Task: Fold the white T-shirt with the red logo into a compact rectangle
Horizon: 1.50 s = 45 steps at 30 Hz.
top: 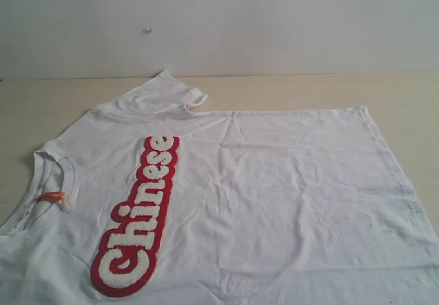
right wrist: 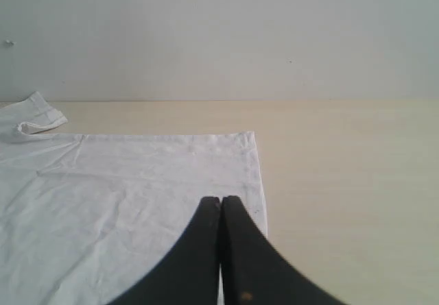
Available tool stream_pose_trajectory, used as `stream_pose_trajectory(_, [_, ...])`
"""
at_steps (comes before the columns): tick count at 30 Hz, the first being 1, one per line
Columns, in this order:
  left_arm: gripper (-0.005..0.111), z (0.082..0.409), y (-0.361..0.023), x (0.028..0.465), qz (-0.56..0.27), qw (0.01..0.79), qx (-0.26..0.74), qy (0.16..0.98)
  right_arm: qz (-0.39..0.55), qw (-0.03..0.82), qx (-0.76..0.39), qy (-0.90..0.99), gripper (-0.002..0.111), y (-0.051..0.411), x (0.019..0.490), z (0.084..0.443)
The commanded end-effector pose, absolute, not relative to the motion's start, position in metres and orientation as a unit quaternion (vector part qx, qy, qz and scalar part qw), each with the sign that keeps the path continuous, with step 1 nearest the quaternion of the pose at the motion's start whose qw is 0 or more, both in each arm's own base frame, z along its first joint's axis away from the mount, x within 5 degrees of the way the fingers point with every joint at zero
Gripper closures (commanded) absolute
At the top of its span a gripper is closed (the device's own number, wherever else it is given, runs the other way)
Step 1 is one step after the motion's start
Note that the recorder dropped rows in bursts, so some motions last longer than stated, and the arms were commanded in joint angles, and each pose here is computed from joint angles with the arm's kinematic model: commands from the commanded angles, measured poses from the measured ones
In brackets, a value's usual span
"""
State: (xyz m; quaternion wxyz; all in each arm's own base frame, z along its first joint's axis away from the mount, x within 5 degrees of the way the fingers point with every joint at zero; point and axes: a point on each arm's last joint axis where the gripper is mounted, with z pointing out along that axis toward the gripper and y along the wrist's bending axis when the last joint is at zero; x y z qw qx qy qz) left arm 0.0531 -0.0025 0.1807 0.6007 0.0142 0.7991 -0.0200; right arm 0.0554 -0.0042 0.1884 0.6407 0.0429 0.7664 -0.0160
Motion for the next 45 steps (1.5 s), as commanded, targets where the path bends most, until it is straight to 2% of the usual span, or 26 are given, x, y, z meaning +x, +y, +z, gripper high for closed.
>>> stream_pose_trajectory(1, [0.107,0.181,-0.003,0.053,-0.019,0.607,0.016,0.794,-0.018,0.649,0.045,0.759,0.108,-0.004,0.055,0.191])
stream_pose_trajectory(30, [0.107,0.182,-0.003,0.053,-0.019,0.608,0.016,0.793,-0.018,0.649,0.045,0.759,0.108,-0.004,0.055,0.191])
stream_pose_trajectory(37, [0.107,0.203,-0.003,0.056,-0.030,0.698,0.009,0.715,-0.018,0.649,0.045,0.759,0.108,-0.004,0.055,0.191])
stream_pose_trajectory(39, [0.107,0.209,-0.003,0.056,0.004,0.720,0.043,0.693,-0.018,0.649,0.045,0.759,0.108,-0.004,0.055,0.191])
stream_pose_trajectory(45, [0.107,0.211,-0.003,0.056,0.024,0.728,0.061,0.683,-0.018,0.649,0.045,0.759,0.108,-0.004,0.055,0.191])
